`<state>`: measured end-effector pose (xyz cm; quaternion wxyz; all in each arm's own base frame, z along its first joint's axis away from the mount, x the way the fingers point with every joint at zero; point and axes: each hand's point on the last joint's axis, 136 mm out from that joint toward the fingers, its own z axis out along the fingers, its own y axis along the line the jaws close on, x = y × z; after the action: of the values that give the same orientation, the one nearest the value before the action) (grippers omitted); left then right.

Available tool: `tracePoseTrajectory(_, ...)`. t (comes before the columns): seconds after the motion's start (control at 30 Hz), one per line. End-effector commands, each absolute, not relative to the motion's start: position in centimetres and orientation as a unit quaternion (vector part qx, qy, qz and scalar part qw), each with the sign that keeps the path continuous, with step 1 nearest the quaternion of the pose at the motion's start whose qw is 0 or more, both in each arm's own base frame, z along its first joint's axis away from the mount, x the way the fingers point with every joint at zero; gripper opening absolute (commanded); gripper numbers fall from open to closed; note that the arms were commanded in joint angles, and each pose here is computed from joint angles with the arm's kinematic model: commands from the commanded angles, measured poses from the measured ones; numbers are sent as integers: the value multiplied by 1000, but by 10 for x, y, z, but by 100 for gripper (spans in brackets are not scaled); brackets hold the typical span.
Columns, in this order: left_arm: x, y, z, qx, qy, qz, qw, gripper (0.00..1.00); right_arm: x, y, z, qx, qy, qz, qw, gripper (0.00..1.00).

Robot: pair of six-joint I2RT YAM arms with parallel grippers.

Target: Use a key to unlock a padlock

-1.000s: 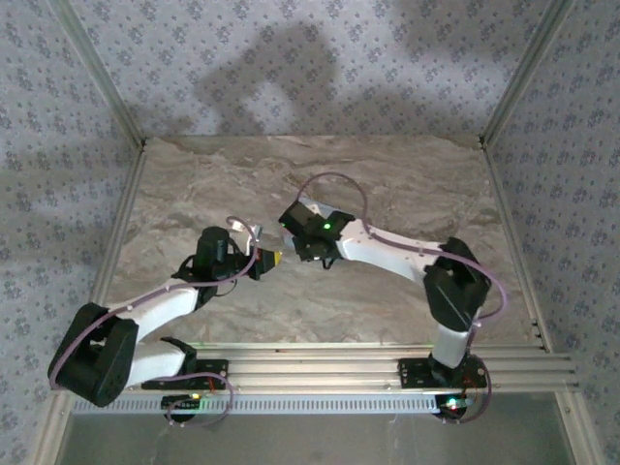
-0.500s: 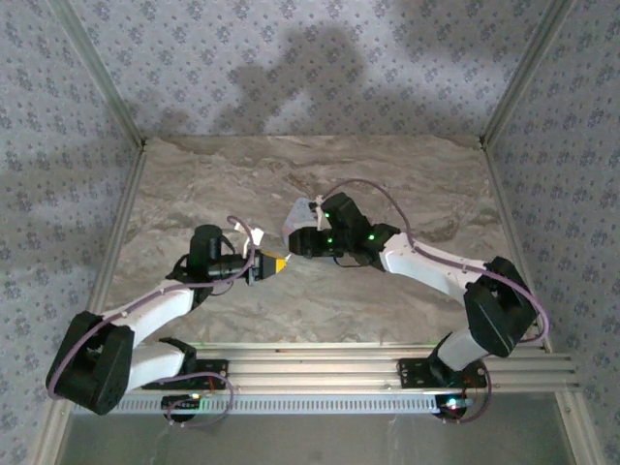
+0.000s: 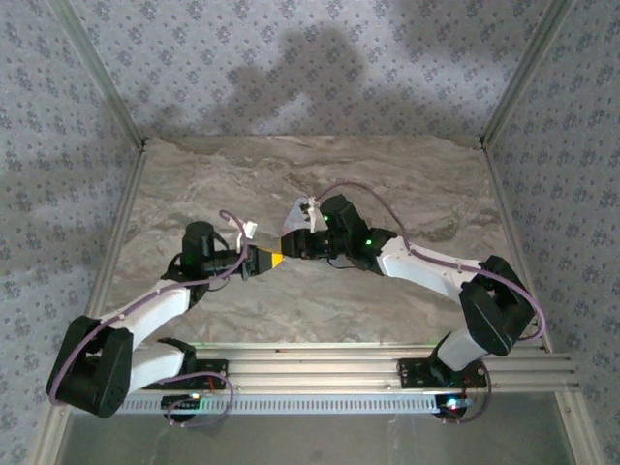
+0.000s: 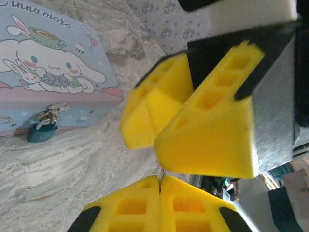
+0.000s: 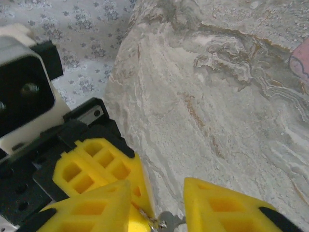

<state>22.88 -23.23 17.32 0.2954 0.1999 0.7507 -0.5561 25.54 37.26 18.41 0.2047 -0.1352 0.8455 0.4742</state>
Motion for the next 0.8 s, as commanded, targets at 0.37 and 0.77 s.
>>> tracePoseTrajectory(0.37,230,-231,195,211,729,-569,316,0,251,366,188,-160,842,464,223,0)
tracePoseTrajectory(0.77,231,-221,219,181,690,-608,350,42,246,358,210,-208,821,468,252,0)
